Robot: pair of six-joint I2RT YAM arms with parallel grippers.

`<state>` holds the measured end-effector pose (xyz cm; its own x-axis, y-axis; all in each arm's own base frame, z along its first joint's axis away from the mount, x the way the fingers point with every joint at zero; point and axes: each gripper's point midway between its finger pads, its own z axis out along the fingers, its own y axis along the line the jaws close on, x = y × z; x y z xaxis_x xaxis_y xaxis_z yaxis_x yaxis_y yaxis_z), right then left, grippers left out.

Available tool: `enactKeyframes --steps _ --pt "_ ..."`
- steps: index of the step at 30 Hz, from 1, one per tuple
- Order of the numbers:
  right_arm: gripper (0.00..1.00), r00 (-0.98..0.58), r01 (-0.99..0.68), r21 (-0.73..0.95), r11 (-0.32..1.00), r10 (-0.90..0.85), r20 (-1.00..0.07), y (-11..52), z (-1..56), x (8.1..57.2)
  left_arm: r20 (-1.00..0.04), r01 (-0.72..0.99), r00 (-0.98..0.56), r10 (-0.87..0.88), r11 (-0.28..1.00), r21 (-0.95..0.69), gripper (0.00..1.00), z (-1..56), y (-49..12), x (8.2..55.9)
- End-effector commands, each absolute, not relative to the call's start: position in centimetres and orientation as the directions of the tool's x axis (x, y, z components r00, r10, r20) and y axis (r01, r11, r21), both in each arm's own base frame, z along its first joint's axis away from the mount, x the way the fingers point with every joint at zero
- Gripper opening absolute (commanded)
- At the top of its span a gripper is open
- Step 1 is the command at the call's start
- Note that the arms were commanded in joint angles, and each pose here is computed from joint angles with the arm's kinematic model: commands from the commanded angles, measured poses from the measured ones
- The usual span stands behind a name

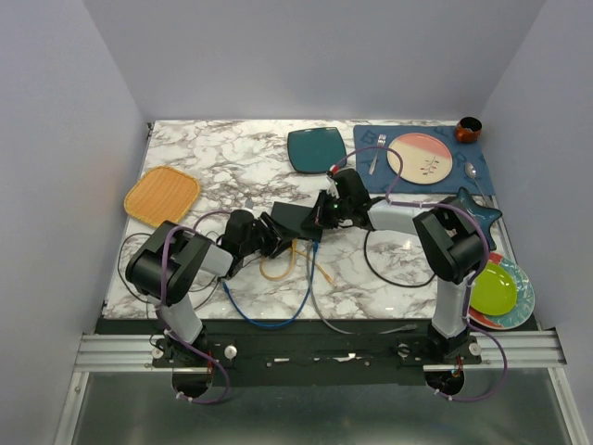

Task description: Pull the plug from the switch port

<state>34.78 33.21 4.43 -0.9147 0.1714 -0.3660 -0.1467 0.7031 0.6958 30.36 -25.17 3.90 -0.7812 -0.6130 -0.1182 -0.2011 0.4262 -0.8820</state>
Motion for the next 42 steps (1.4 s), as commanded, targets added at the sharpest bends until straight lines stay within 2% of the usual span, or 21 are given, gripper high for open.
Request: enactKeyframes --steps 1,8,17,25,42 --pt "0.01 -0.949 -0.038 0.584 0.811 0.154 -0.275 30.5 -0.7 33.1 -0.091 -0.247 -0.79 -0.606 0.451 -0.858 0.58 2.2 -25.0 29.7" --pt "0.01 -0.948 -0.033 0.571 0.82 0.155 -0.278 30.3 -0.8 33.1 -0.097 -0.276 -0.779 -0.62 0.478 -0.834 0.51 1.5 -24.5 29.9" --pt "0.01 -0.948 -0.028 0.561 0.827 0.156 -0.278 30.1 -0.9 33.2 -0.129 -0.297 -0.757 -0.64 0.514 -0.805 0.49 1.9 -24.0 30.8" --pt "0.01 -0.95 -0.023 0.558 0.83 0.156 -0.271 30.0 -1.2 33.1 -0.13 -0.325 -0.746 -0.653 0.528 -0.784 0.43 1.2 -23.4 30.6" --pt "0.01 -0.95 -0.018 0.557 0.831 0.159 -0.268 30.0 -1.3 33.0 -0.091 -0.367 -0.729 -0.679 0.499 -0.785 0.43 0.7 -23.4 30.4"
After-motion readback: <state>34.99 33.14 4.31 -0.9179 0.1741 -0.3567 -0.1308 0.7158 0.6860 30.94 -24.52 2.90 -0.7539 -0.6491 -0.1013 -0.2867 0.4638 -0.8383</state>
